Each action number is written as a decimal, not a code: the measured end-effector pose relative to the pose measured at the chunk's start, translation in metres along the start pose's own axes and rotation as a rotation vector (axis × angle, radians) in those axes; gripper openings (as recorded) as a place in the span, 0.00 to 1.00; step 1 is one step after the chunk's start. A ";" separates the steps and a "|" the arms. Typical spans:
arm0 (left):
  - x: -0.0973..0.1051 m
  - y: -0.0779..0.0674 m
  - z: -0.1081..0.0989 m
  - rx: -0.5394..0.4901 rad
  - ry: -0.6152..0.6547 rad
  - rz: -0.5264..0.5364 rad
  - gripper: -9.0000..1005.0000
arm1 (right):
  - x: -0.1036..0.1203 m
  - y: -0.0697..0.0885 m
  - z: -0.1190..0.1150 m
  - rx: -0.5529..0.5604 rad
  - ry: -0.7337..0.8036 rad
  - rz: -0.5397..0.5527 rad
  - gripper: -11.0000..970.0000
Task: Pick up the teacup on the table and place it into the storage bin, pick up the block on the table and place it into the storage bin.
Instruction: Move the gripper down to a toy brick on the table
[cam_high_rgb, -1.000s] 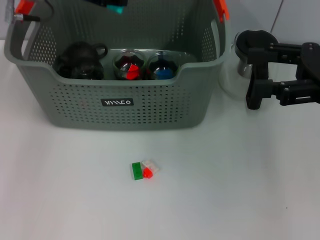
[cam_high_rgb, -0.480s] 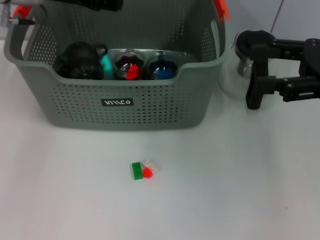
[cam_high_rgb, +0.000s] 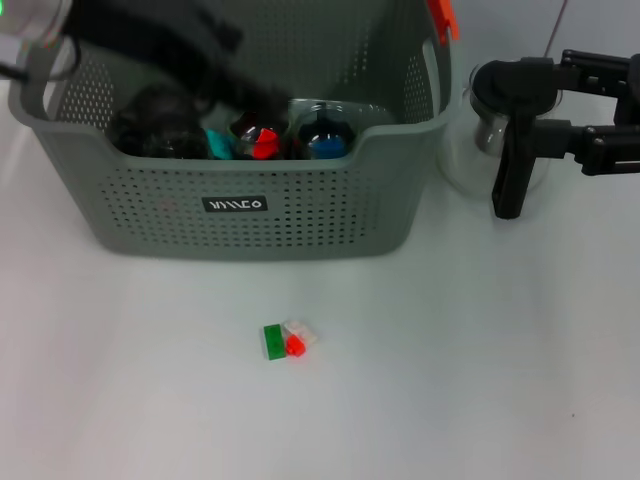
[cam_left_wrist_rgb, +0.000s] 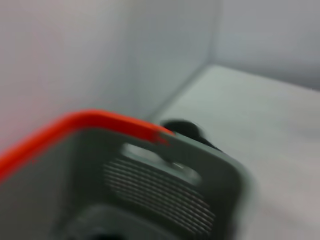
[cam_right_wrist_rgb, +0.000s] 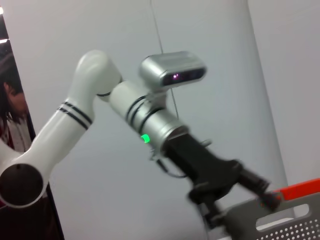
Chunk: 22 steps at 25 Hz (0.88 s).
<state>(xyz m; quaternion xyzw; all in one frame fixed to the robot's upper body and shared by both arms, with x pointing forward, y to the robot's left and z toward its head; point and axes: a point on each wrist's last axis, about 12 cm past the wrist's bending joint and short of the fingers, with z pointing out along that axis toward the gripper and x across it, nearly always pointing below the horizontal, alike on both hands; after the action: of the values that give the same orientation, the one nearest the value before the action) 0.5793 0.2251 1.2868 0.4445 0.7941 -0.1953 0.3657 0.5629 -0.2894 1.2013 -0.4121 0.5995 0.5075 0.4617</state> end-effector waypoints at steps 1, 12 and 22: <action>0.002 -0.007 0.000 0.017 0.015 0.017 0.94 | 0.000 0.000 0.000 0.003 -0.002 0.001 0.96; 0.028 -0.067 0.043 0.161 0.245 0.138 0.95 | 0.000 -0.001 -0.003 0.018 -0.015 0.004 0.96; 0.042 -0.083 0.116 0.195 0.435 0.153 0.94 | 0.001 0.000 -0.003 0.013 -0.015 -0.011 0.96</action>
<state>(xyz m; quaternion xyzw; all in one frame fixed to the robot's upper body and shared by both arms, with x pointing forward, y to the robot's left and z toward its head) 0.5417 0.1308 1.1774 0.5680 0.7956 -0.1422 0.1553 0.5619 -0.2923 1.2006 -0.4088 0.5969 0.5042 0.4716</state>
